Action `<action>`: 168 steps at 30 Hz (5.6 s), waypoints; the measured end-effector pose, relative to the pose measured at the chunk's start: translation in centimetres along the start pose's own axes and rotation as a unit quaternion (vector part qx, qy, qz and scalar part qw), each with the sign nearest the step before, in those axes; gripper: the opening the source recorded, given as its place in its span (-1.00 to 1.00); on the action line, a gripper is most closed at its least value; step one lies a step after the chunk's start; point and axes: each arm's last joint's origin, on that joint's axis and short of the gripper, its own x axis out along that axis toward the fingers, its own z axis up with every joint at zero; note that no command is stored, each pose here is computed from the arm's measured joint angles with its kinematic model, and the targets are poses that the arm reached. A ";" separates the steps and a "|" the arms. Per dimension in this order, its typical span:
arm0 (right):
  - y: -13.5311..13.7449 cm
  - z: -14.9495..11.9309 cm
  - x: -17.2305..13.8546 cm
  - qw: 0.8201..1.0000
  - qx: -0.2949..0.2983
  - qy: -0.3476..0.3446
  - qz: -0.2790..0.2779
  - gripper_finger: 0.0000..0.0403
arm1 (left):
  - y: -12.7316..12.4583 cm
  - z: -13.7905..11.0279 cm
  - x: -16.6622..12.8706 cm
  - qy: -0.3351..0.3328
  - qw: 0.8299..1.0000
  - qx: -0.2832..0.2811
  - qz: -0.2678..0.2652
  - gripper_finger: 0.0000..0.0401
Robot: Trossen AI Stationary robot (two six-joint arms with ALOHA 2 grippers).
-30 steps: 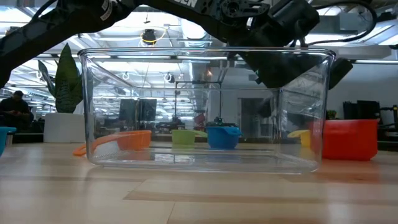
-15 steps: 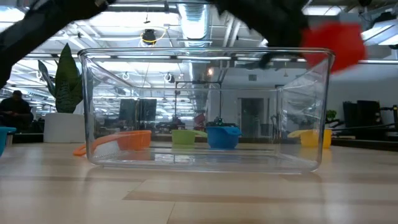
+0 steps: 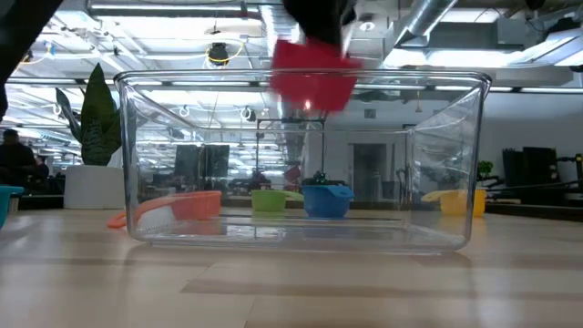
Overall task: Nest measuring cups in basket
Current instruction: Put the red measuring cup in the transparent bin, then stack the blue measuring cup on top of the red measuring cup in the transparent bin
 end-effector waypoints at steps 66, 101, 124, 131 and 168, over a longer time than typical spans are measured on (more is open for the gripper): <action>0.0 0.0 0.0 1.000 -0.001 0.001 -0.001 -0.87 | 16.4 -4.8 9.3 -0.007 0.934 -0.351 -0.067 -0.67; -0.1 -0.3 0.0 0.999 -0.032 0.013 -0.004 -0.87 | 17.6 -5.3 13.8 0.011 0.826 -0.563 0.001 -0.67; -0.1 -0.3 0.0 0.999 -0.032 0.017 -0.005 -0.87 | 16.2 -3.2 15.7 -0.016 0.859 -0.503 -0.096 -0.99; -0.1 -0.3 0.0 0.999 -0.028 0.017 -0.005 -0.87 | 13.9 0.3 7.6 -0.153 0.925 -0.313 -0.154 -1.00; -0.2 -0.6 0.0 0.999 -0.031 0.028 -0.009 -0.87 | -5.8 0.2 3.5 0.001 0.897 0.423 -0.127 -1.00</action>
